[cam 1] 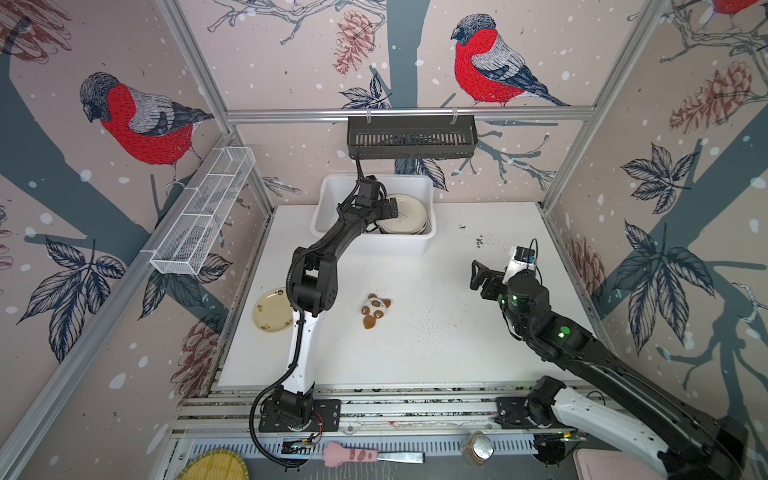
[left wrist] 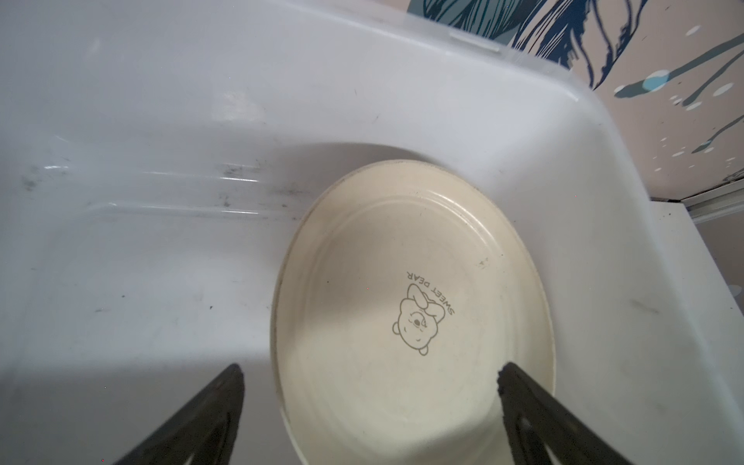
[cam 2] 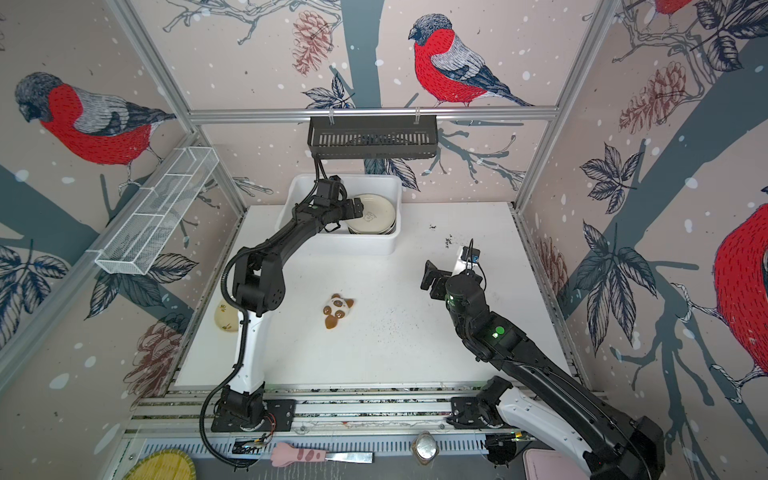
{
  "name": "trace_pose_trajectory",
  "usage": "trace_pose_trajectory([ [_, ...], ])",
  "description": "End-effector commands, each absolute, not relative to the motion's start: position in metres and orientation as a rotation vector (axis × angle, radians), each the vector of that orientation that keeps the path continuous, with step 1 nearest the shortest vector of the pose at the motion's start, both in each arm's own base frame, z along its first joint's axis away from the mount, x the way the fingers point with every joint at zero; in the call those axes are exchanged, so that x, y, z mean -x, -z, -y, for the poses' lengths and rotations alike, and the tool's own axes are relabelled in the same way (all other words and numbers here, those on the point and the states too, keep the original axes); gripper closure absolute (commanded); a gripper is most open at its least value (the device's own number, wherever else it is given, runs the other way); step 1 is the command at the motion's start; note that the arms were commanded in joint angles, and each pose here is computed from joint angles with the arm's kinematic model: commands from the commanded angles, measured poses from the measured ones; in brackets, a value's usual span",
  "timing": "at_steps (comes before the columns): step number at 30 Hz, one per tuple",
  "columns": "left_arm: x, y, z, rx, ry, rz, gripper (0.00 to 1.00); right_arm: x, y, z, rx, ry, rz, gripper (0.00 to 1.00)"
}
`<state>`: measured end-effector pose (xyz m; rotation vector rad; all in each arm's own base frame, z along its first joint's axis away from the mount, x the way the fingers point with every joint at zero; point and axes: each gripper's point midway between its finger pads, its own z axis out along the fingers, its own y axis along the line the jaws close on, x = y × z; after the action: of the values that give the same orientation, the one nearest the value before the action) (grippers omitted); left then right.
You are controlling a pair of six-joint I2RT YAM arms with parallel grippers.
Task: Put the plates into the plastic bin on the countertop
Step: 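Lower the bear-print plate into the bin with the left gripper and open it, then move the left gripper back to the calligraphy plate on the table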
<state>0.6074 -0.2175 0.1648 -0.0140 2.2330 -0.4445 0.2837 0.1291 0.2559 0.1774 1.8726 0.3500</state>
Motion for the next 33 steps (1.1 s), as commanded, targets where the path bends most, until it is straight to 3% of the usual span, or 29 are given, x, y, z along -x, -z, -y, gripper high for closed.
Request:
trace_pose_trajectory([
  [1, -0.604, -0.179, 0.213, 0.036, 0.439, -2.197, 0.03, -0.286, -0.267, -0.134, -0.153, -0.383, -1.841, 0.01],
  [5, -0.585, -0.177, 0.206, 0.051, 0.439, -2.210, 0.03, -0.287, -0.270, -0.142, -0.101, -0.405, -1.834, 0.01],
  [10, -0.556, -0.216, 0.189, 0.078, 0.440, -2.103, 0.02, -0.292, -0.267, -0.168, -0.003, -0.466, -1.879, 0.01],
  [16, -0.519, -0.260, 0.138, 0.163, 0.199, -2.056, 0.02, -0.301, -0.267, -0.191, 0.091, -0.501, -1.888, 0.01],
  [22, -0.440, -0.272, 0.057, 0.415, -0.090, -2.008, 0.02, -0.311, -0.268, -0.213, 0.206, -0.520, -1.885, 0.01],
  [29, -0.340, -0.239, 0.014, 0.606, -0.099, -2.088, 0.02, -0.316, -0.257, -0.220, 0.275, -0.593, -1.909, 0.01],
  [33, -0.307, -0.196, -0.016, 0.754, -0.030, -2.165, 0.02, -0.312, -0.259, -0.220, 0.304, -0.632, -1.907, 0.01],
])
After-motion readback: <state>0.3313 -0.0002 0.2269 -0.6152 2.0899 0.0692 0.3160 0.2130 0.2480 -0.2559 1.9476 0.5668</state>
